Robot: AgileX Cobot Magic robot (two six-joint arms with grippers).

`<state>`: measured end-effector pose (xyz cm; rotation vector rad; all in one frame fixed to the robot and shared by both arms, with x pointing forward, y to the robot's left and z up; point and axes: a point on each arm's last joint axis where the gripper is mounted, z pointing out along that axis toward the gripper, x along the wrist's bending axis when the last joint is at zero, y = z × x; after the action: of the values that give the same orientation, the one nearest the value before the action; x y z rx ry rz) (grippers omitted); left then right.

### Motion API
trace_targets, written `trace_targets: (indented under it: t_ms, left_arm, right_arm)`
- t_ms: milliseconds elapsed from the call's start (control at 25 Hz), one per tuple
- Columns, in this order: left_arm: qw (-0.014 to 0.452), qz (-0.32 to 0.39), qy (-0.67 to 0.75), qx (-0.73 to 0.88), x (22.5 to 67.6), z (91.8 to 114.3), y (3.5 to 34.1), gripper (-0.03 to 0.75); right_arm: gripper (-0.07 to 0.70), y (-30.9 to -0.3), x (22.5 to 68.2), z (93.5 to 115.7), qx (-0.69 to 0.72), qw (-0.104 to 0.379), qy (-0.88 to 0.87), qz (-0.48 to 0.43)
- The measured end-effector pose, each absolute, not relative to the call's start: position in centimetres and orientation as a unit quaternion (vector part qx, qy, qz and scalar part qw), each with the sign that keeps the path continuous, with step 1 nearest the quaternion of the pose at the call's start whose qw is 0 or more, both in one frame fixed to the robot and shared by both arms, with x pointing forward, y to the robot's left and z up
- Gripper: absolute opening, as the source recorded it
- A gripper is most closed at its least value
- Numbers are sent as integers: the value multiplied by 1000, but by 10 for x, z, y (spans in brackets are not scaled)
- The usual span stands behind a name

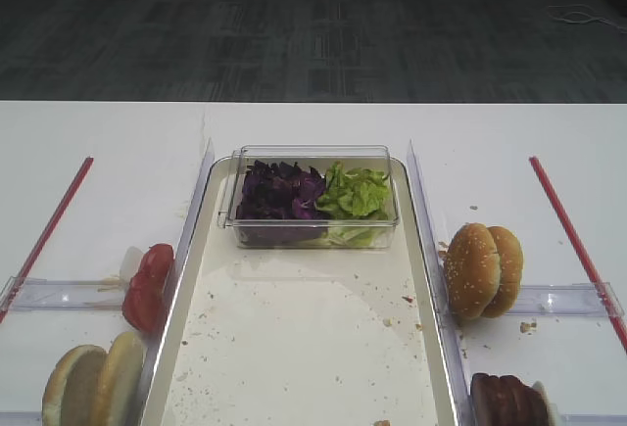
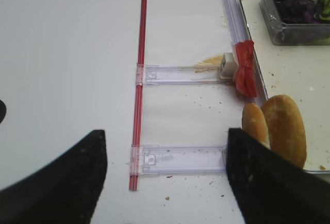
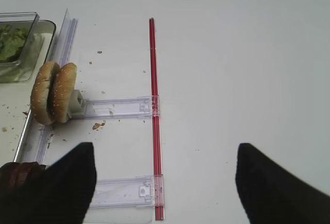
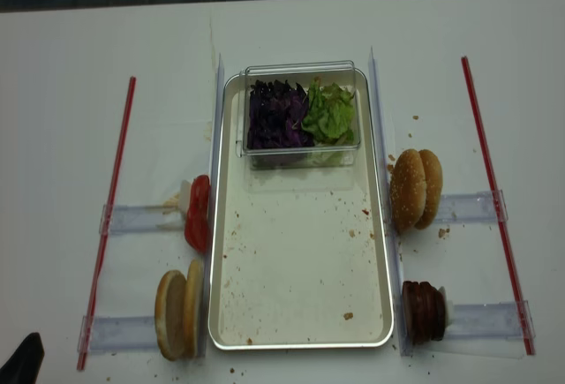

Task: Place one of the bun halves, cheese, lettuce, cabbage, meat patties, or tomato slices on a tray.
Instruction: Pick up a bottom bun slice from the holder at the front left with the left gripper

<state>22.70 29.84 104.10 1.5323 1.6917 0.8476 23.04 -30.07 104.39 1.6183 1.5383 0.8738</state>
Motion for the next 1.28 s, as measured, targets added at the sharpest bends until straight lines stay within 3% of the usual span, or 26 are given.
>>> trace_targets:
  t_ms: [360, 960, 1280]
  left_arm:
    - [336, 317, 657, 595, 231, 1041, 299, 488]
    - [124, 108, 722, 672, 318, 1019, 303, 488]
    - [79, 63, 725, 681, 339, 1006, 304, 488]
  right_arm:
    - [589, -301, 230, 1044, 629, 363, 598, 340]
    - [589, -301, 231, 1044, 628, 364, 597, 340]
    - [589, -301, 231, 1044, 628, 364, 597, 340]
